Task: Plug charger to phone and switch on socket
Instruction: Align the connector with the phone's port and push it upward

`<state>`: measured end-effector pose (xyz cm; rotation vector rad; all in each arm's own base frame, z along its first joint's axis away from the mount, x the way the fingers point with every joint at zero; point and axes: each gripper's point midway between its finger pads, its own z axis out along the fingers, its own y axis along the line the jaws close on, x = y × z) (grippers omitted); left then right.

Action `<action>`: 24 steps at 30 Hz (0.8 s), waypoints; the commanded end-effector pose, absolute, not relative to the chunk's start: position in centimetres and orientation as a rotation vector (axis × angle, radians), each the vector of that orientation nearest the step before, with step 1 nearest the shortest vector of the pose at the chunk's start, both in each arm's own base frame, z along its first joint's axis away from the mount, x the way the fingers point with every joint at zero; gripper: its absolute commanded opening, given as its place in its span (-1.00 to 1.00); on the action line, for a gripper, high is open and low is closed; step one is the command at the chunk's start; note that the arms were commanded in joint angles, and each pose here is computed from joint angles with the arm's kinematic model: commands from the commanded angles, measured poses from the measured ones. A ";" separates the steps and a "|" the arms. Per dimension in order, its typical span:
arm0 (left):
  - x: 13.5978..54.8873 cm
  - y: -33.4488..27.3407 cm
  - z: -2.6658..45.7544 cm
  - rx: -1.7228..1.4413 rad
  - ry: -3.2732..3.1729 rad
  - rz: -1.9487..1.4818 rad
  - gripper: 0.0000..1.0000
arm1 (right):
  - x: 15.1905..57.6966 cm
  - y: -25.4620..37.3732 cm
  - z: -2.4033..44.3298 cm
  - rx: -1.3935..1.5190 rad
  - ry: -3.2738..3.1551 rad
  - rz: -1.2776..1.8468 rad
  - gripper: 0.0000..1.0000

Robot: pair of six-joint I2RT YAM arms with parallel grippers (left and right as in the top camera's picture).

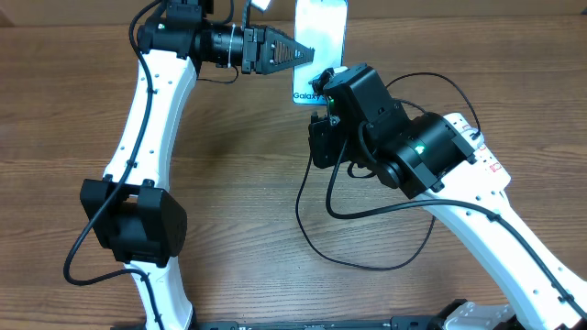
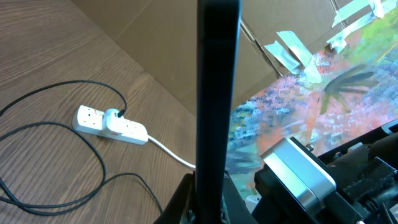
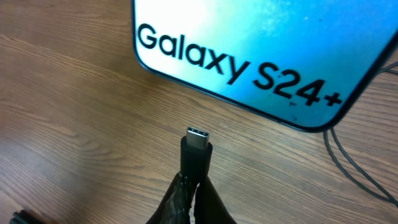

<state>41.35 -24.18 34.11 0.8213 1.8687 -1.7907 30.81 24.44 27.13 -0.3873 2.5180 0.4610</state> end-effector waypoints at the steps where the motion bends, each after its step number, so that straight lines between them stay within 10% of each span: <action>1: 40.3 -24.1 36.4 0.885 1.778 -1.809 -0.92 | 31.5 24.7 27.8 -0.379 2.488 0.450 -0.93; 24: 40.3 -24.1 36.4 0.891 1.772 -1.801 -0.92 | 32.9 24.8 26.6 -0.338 2.501 0.395 -0.93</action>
